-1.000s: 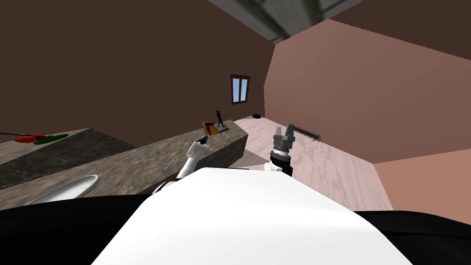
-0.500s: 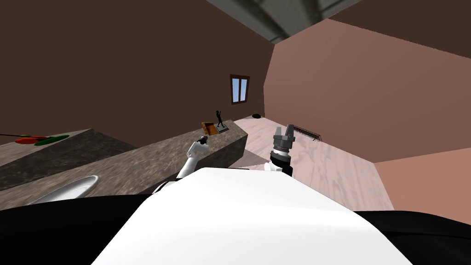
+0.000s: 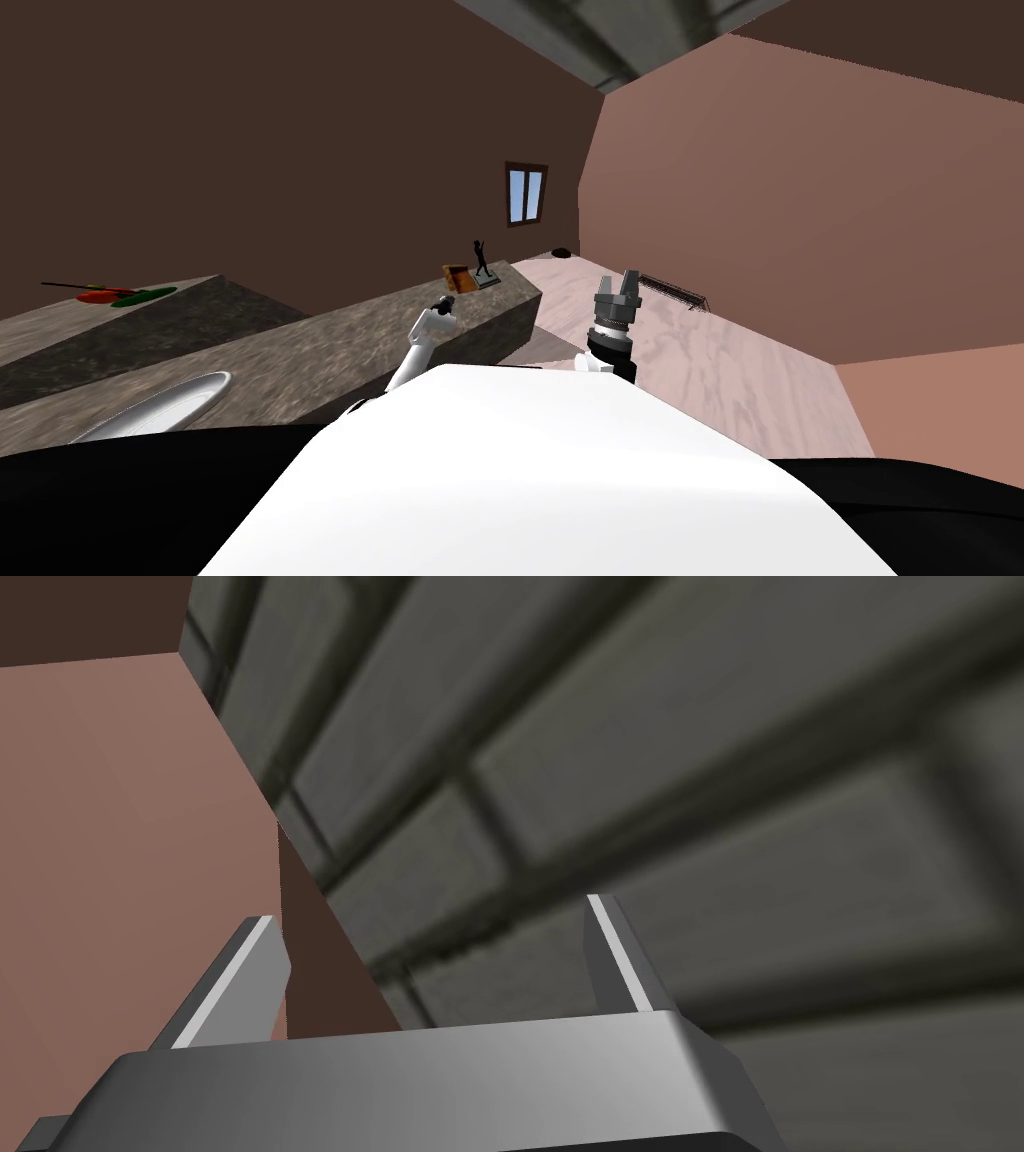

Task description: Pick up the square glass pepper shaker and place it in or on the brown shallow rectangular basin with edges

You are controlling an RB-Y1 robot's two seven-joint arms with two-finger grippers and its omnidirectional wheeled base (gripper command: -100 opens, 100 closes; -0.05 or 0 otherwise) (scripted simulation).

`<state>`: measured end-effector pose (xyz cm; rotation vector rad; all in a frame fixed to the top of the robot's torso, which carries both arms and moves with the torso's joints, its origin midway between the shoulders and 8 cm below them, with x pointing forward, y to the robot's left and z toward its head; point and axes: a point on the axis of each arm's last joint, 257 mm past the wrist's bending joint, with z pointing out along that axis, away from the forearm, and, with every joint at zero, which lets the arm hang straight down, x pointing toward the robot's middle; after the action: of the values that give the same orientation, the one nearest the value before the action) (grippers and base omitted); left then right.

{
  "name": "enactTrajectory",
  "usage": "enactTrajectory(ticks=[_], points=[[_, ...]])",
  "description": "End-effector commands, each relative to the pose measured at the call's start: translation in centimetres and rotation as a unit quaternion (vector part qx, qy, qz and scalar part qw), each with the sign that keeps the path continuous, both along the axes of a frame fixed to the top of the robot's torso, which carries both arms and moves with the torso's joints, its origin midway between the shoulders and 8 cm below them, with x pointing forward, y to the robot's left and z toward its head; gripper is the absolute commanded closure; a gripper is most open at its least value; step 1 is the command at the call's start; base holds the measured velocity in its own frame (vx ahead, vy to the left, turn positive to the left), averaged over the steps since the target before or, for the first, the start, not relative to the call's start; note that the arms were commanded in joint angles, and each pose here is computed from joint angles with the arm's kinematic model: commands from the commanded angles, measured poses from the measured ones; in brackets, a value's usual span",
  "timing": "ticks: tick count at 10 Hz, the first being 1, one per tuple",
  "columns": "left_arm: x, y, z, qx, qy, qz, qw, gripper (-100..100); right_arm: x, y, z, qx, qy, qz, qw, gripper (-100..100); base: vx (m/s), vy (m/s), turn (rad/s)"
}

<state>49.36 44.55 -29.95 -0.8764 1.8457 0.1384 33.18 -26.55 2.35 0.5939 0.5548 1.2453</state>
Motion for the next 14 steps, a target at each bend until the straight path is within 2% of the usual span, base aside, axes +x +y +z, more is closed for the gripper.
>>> enactTrajectory(ticks=[1,2,3,4,5,7,8,9,14], points=[[-0.2,-0.9,0.2,0.000,0.000,-0.004,1.0000,100,0.0,0.0,0.0,0.000,0.000,0.000,1.0000,0,0.008,0.009,0.059],[-0.4,-1.7,0.4,0.000,0.000,-0.008,1.0000,100,0.0,0.0,0.0,0.000,0.000,0.000,1.0000,0,0.008,0.010,0.068],[-0.3,-1.2,0.2,0.000,0.000,-0.006,1.0000,100,0.0,0.0,0.0,0.000,0.000,0.000,1.0000,0,0.003,0.002,0.014],[-0.3,-1.3,0.2,0.000,0.000,-0.006,1.0000,0,0.0,0.0,0.0,0.000,0.000,0.000,1.0000,0,0.000,0.000,0.000],[0.5,0.7,1.9,0.007,-0.020,0.006,0.9998,100,0.0,0.0,0.0,0.000,0.000,0.000,1.0000,0,-0.038,-0.077,-0.059],[0.9,4.5,4.3,0.021,-0.038,0.032,0.9985,100,0.0,0.0,0.0,0.000,0.000,0.000,1.0000,0,-0.031,-0.146,-0.083],[0.9,4.5,4.3,0.021,-0.038,0.032,0.9985,100,0.0,0.0,0.0,0.000,0.000,0.000,1.0000,0,0.015,-0.095,-0.038],[0.9,6.9,5.7,0.030,-0.047,0.050,0.9972,100,0.0,0.0,0.0,0.000,0.000,0.000,1.0000,0,0.023,-0.061,-0.130],[-0.1,13.8,9.2,0.049,-0.055,0.109,0.9913,100,0.0,0.0,0.0,0.000,0.000,0.000,1.0000,0,0.017,0.008,-0.164]])
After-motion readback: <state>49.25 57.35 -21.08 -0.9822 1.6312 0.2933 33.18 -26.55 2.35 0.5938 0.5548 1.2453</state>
